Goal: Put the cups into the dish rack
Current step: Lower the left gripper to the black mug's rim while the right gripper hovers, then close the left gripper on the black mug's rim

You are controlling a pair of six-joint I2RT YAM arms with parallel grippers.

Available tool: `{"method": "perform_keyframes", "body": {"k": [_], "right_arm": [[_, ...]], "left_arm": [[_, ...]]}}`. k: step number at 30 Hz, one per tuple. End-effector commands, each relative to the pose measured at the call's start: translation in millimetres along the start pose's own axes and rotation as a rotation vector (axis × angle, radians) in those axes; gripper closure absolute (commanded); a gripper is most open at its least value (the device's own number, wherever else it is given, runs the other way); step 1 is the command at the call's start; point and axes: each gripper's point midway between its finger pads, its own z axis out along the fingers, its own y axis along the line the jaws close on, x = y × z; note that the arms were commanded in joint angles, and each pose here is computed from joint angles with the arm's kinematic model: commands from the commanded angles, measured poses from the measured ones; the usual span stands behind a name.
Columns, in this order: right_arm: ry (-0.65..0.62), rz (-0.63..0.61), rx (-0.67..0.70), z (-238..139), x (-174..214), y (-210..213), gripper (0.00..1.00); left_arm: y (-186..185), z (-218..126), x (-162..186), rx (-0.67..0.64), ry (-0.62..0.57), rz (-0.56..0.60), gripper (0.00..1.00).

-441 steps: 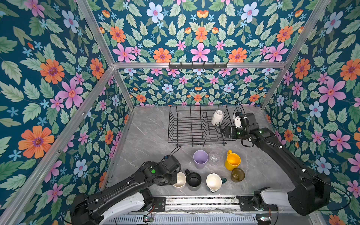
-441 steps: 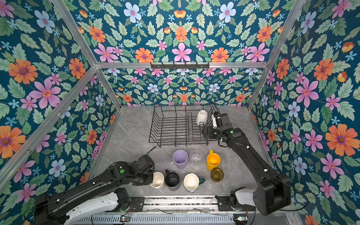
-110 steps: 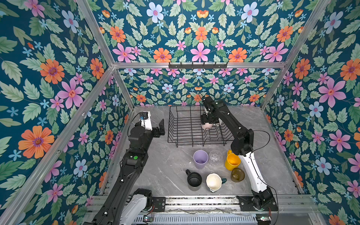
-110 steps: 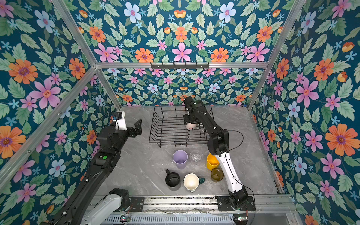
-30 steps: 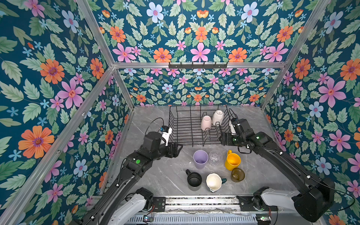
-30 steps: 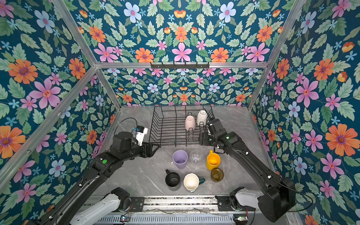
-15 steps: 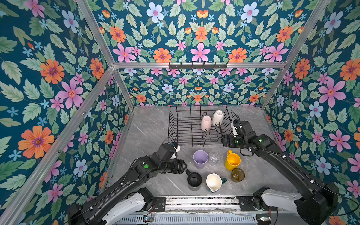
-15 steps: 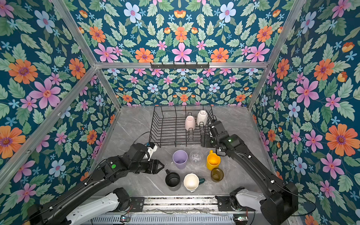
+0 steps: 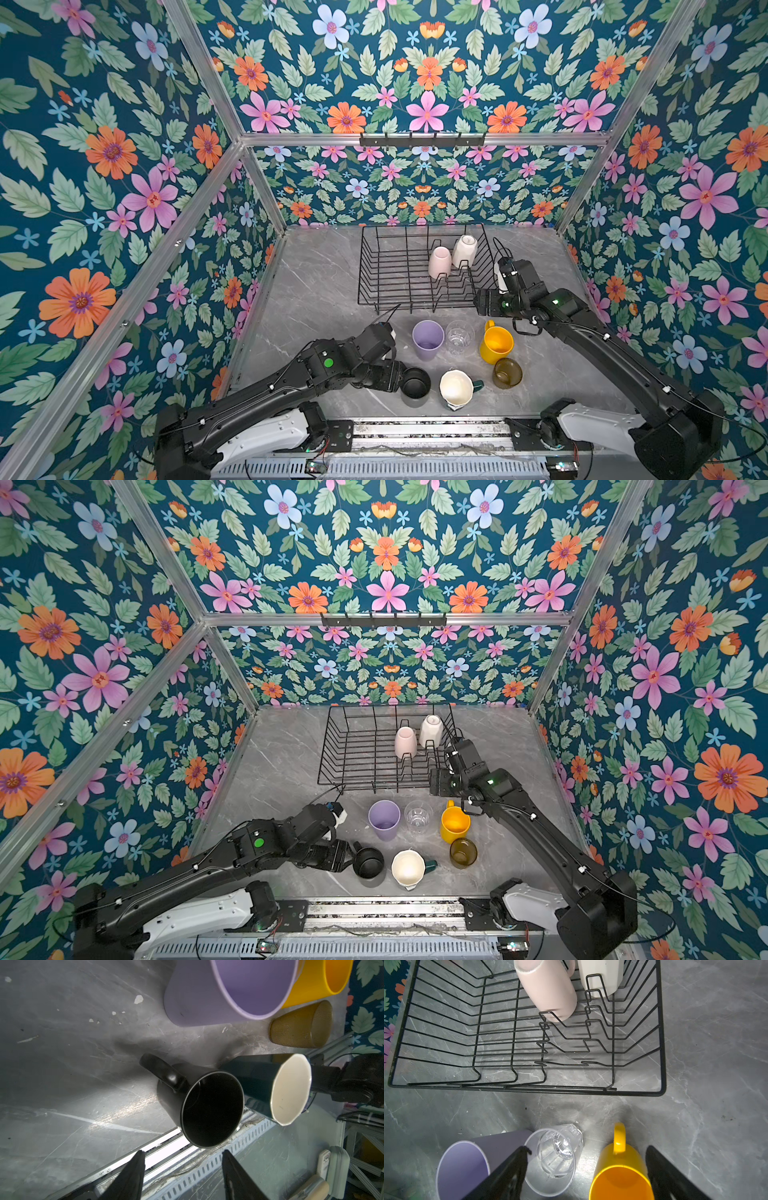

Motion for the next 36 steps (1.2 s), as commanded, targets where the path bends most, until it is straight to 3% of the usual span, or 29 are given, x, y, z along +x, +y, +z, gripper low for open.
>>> {"method": "perform_keyframes", "body": {"k": [1,36], "right_arm": [[-0.009,0.001,0.000,1,-3,1,0.12],[0.029,-0.028,0.029,19,7,-5,0.11]], "left_arm": [[3,2,-4,-0.049,-0.028,-0.036,0.41],[-3,54,2,-0.161,0.025,0.020,0.55]]}}
